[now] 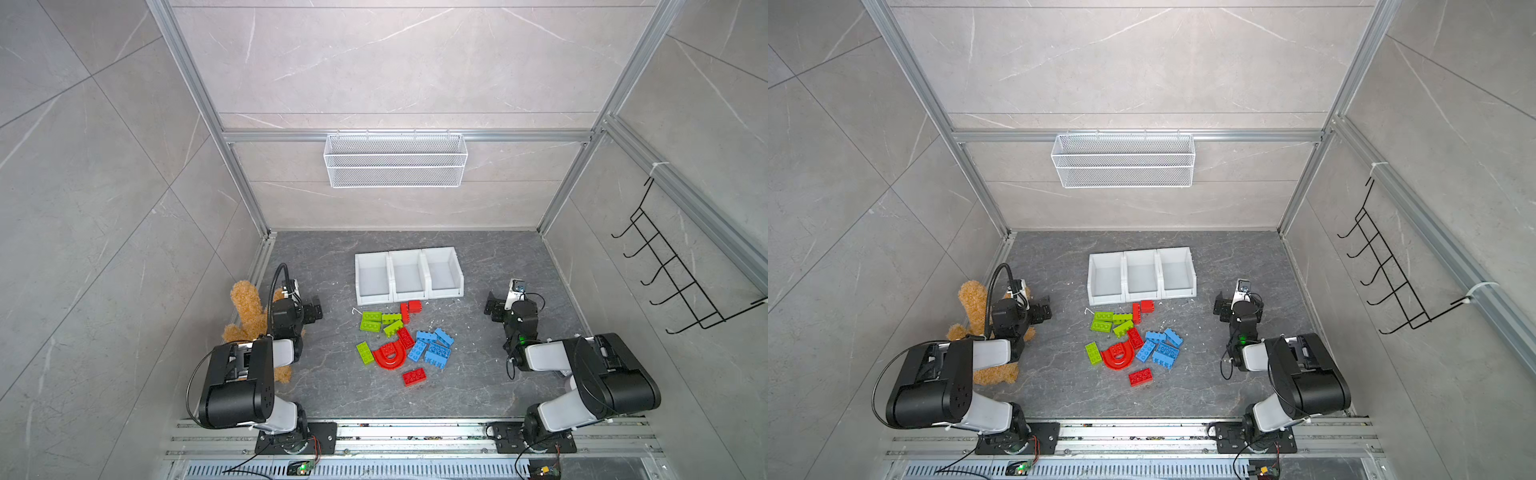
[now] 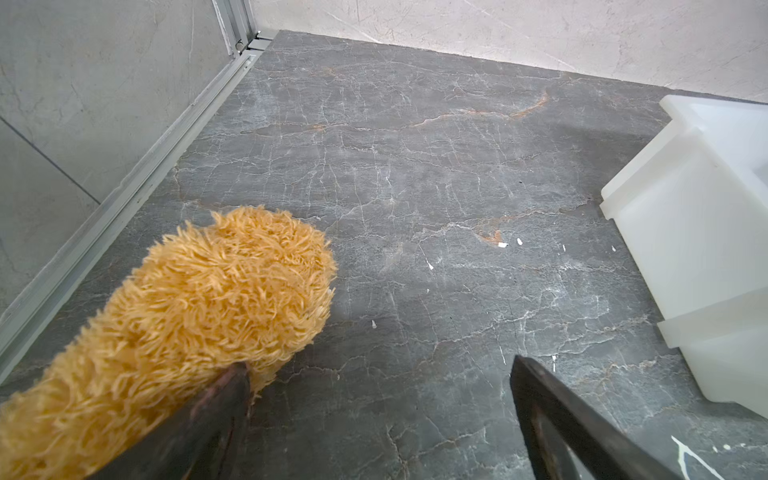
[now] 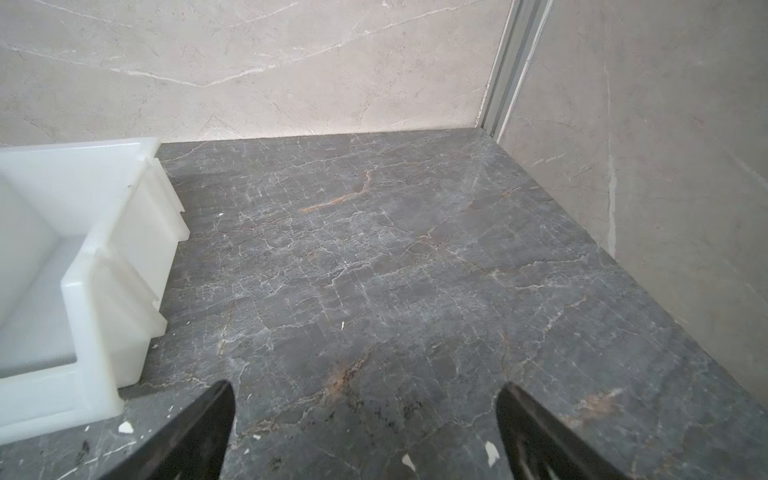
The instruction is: Sort the legos into containers by color
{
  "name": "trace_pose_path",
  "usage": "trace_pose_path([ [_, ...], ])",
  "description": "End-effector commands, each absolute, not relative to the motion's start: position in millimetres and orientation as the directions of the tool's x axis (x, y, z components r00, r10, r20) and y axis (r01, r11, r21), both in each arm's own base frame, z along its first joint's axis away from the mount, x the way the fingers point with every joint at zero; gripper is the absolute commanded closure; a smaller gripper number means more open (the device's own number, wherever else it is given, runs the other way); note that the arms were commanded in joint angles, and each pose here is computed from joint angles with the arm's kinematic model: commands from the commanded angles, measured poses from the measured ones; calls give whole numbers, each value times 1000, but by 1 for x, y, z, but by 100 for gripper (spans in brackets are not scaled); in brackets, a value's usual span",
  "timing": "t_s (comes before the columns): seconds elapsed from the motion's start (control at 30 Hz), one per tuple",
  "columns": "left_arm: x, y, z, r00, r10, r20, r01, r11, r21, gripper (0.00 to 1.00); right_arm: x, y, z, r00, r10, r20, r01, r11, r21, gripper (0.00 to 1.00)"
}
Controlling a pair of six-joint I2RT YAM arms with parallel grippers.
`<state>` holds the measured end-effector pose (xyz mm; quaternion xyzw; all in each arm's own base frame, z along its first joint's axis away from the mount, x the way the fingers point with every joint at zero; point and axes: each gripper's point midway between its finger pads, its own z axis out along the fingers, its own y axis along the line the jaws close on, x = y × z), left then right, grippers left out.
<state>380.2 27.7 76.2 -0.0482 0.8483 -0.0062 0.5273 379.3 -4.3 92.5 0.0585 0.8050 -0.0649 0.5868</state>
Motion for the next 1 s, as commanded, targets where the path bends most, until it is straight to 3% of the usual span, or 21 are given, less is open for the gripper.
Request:
trace_pose_path([
  [0.0, 387, 25, 86, -401, -54, -915, -45, 998, -39, 0, 384, -5, 100, -283, 18, -959, 174, 984, -33, 1],
  [0.97, 387, 25, 86, -401, -51, -915, -49, 998, -34, 0, 384, -6, 100, -283, 22, -959, 174, 984, -29, 2],
])
